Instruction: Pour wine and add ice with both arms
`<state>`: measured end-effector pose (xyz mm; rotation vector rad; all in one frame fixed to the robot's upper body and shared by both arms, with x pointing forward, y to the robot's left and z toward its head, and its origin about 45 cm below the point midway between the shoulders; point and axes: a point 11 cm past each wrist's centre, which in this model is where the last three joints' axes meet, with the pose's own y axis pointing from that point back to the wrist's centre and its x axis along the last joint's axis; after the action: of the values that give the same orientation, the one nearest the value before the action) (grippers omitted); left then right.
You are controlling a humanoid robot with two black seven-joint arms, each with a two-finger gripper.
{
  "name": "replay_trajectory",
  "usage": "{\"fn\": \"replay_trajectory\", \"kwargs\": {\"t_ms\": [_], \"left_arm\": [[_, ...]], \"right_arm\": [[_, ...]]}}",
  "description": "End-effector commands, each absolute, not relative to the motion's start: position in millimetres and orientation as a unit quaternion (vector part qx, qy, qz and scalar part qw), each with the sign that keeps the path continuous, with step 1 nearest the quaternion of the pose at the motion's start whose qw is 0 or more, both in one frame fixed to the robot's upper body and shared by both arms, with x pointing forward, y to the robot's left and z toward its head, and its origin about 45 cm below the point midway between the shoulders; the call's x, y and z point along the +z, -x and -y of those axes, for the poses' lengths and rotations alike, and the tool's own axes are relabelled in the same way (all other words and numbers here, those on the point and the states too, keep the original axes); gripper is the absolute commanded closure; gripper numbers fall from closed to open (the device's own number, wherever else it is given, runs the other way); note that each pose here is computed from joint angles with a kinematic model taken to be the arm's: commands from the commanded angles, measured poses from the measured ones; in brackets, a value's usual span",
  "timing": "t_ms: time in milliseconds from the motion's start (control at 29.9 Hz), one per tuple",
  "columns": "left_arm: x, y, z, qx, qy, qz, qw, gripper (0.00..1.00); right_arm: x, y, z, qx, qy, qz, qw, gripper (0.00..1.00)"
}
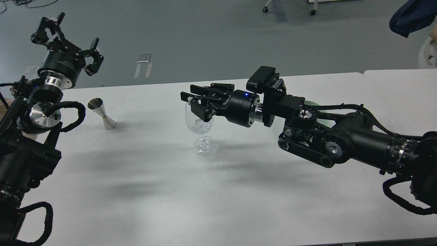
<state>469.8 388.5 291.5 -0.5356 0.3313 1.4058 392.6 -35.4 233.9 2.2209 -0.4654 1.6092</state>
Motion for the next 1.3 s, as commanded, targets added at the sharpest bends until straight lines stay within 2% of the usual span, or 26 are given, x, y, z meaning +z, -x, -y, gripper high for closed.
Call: {"fn": "replay_trajectory", "kwargs": {"t_ms": [0,33,67,167,368,735,969,1069,1270], "left_arm": [[294,-470,-391,0.637,0.242,-0.147,0.717,0.04],[294,-470,-391,0.636,0.244,-0.148,0.717,0.04],[295,-470,-391,0.636,0.248,-0.150,0.715,0.04],[295,-469,-393,0.633,0.261,-0.157,0.712,0.04],[297,-469,-393,0.625,0.291,-0.176,0.703,0.03],[291,-472,-360,0.581,0.307,-0.191,0.729,0.03],[287,-472,-358,0.581,0.313,-0.198,0.724,0.03],[275,-474,-335,0.569,0.312,-0.218,0.729,0.03],[269,-475,-324,0.570,0.313,-0.231,0.723,0.03]], "right_arm": [[238,-394,35,0.570,-0.784,0.171,0.174,0.18],[239,-395,35,0.570,-0.784,0.174,0.173,0.08],[245,-398,35,0.569,-0.784,0.183,0.167,0.03],[264,-407,35,0.566,-0.782,0.214,0.149,0.00],[316,-434,52,0.542,-0.773,0.314,0.100,0.00],[362,-460,94,0.422,-0.770,0.479,-0.007,0.00],[349,-491,153,0.142,-0.770,0.609,-0.127,0.00],[333,-500,172,0.045,-0.753,0.639,-0.153,0.00],[307,-509,192,-0.055,-0.733,0.659,-0.157,0.00]]}}
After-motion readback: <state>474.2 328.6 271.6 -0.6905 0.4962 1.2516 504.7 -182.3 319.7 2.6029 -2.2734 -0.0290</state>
